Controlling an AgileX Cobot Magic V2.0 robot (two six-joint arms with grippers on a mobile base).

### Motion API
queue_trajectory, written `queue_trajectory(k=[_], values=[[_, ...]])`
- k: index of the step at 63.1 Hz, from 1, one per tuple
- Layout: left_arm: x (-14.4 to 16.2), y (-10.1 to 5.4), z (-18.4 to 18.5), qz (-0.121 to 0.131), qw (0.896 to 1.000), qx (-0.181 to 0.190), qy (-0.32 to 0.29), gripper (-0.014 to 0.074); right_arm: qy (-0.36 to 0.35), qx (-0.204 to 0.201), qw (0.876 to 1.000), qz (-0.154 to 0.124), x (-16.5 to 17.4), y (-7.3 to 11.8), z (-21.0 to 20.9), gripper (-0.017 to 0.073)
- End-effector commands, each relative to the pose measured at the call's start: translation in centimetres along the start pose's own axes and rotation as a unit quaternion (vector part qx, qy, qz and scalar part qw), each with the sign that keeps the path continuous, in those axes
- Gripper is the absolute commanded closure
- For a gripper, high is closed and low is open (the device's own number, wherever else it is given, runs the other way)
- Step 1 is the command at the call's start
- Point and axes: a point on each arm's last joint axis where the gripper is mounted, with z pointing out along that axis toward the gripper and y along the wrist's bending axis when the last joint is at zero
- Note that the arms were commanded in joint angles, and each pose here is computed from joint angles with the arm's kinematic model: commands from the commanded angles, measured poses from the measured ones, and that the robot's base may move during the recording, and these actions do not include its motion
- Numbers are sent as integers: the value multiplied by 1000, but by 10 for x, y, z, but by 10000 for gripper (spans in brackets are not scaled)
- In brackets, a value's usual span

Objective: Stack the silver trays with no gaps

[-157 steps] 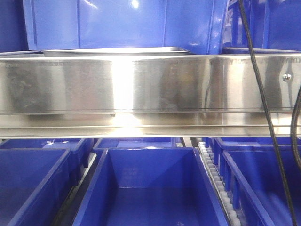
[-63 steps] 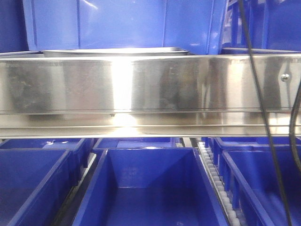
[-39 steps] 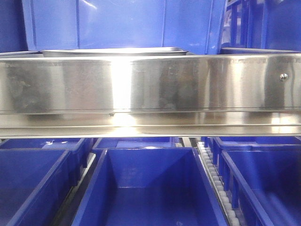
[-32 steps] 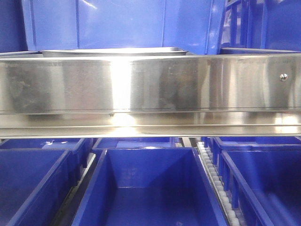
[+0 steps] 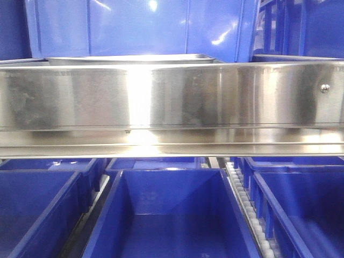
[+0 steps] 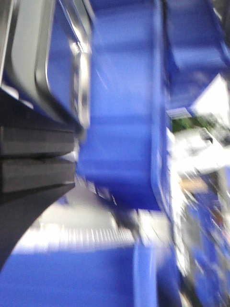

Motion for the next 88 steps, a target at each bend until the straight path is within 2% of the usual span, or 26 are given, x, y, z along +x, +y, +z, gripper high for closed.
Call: queue_trajectory(k=[1,9,16,23,28,37,44,51,55,66,71,73,75,76,78,79,81,88], values=[[-3,0,-1,-4,1000,1,-15,589,-18,37,999,-8,15,-9,-20,629],[-3,0,-1,-4,1000,1,-15,589,-14,89,995,-42,32,-20,-39,629],[-3,0,-1,-4,1000,1,-15,589,24,131,989,-67,45,-28,-39,629],[-3,0,-1,-4,1000,1,-16,589,39,151,985,-70,55,-31,-38,629],[-3,0,-1,-4,1000,1,-16,589,36,138,987,-72,63,-30,-35,629],[-3,0,-1,-4,1000,1,-17,589,12,84,993,-78,78,-23,-30,629],[-3,0,-1,-4,1000,1,-17,589,-2,62,995,-80,81,-20,-29,629],[-3,0,-1,-4,1000,1,-17,589,10,73,994,-79,83,-22,-29,629],[-3,0,-1,-4,1000,1,-17,589,17,80,992,-92,84,-24,-29,629],[-3,0,-1,-4,1000,1,-17,589,24,87,992,-91,85,-25,-29,629],[-3,0,-1,-4,1000,1,-17,589,27,84,993,-82,86,-24,-29,629],[-3,0,-1,-4,1000,1,-17,589,29,81,992,-88,86,-24,-29,629],[-3,0,-1,-4,1000,1,-17,589,32,73,990,-119,86,-23,-29,629],[-3,0,-1,-4,1000,1,-17,589,31,70,990,-117,86,-22,-29,629],[-3,0,-1,-4,1000,1,-17,589,27,63,989,-132,86,-21,-29,629],[-3,0,-1,-4,1000,1,-17,589,25,60,987,-149,85,-20,-29,629],[-3,0,-1,-4,1000,1,-17,589,19,56,986,-155,84,-20,-29,629],[-3,0,-1,-4,1000,1,-17,589,5,51,990,-132,82,-18,-28,629]])
